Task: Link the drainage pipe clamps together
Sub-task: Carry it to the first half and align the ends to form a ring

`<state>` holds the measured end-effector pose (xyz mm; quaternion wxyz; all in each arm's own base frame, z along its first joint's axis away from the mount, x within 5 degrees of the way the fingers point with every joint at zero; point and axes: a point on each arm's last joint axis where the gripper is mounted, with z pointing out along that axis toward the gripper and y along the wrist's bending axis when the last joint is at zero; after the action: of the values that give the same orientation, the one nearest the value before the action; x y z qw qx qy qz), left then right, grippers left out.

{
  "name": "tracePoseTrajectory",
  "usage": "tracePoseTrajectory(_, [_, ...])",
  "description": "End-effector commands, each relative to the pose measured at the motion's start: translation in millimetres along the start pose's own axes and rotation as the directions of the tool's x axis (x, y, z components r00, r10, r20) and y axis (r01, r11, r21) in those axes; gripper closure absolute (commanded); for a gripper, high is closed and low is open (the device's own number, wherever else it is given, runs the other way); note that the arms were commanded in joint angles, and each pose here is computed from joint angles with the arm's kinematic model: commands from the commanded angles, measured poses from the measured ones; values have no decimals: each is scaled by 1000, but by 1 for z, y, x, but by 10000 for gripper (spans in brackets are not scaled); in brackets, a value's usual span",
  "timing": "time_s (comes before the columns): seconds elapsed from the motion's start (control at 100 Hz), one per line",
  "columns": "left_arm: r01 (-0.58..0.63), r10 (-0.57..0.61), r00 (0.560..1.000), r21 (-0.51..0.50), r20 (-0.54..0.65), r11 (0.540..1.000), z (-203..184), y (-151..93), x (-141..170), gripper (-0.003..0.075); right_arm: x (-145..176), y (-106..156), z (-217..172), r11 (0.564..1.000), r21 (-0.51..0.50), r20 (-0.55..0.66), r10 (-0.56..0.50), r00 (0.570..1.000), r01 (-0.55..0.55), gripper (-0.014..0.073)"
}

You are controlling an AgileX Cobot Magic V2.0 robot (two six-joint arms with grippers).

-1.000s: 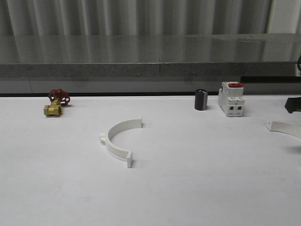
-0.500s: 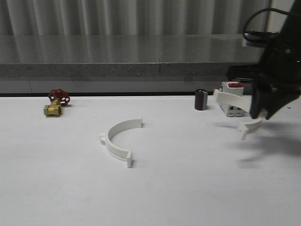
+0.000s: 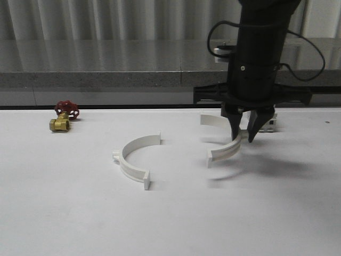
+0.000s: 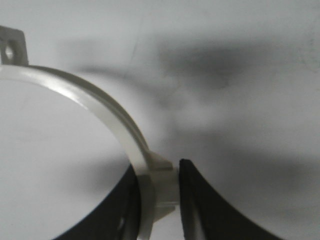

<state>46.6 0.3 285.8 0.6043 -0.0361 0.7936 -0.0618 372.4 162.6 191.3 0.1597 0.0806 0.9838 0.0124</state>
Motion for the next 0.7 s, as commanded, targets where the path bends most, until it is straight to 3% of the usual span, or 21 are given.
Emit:
tracePoseTrajectory(0.0, [2,-3,996,20,86,1000,-2,-3,-14,740,-7,9,-23,999,-38,76,9,997,-6,699])
tracePoseTrajectory(0.69, [2,-3,996,20,86,1000,-2,-3,-14,740,10,52,-8,994,-106,73,21,997,-14,699])
